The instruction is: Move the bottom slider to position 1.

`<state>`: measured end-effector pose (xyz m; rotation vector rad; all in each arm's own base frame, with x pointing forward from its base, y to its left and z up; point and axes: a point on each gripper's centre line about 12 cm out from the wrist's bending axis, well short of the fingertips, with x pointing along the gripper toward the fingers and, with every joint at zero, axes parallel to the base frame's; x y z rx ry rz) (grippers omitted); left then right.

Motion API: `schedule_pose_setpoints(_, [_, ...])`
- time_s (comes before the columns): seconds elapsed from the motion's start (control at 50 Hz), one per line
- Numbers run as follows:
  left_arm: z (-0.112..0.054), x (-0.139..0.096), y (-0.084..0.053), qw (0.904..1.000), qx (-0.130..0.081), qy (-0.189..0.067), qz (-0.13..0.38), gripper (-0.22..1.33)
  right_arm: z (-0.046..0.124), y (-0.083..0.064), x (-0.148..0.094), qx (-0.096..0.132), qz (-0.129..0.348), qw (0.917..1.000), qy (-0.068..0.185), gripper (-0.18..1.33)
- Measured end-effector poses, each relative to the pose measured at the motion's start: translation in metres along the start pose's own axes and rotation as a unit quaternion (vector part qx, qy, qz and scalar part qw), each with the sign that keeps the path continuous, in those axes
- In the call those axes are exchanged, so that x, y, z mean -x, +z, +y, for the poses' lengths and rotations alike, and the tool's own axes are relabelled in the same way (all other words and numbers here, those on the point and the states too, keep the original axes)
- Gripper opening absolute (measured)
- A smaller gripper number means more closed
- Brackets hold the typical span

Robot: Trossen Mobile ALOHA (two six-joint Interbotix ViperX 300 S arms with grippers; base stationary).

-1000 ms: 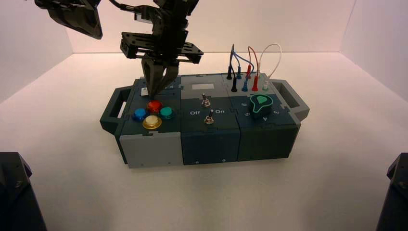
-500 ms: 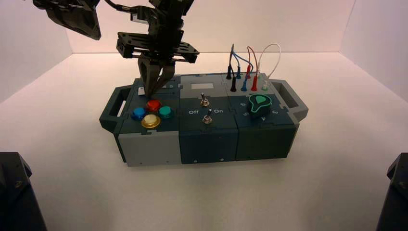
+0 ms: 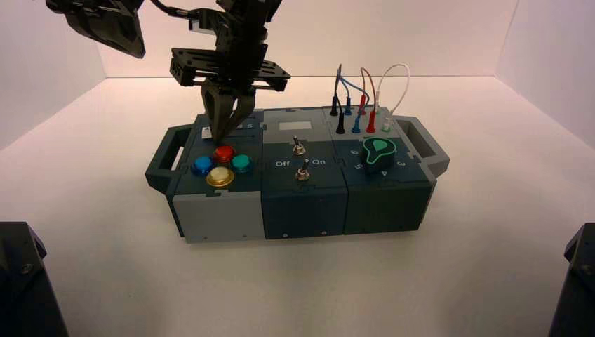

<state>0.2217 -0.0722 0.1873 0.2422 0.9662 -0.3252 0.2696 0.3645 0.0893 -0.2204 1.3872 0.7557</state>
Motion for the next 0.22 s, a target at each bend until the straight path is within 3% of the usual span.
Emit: schedule_pose_setpoints(0.22, [0.000,0.000,0.001,1.0000,0.001,0.001,-0.001,-0.16,-0.008,-0.016,0.008,0.002,-0.002,1.0000,-0.009,-0.14])
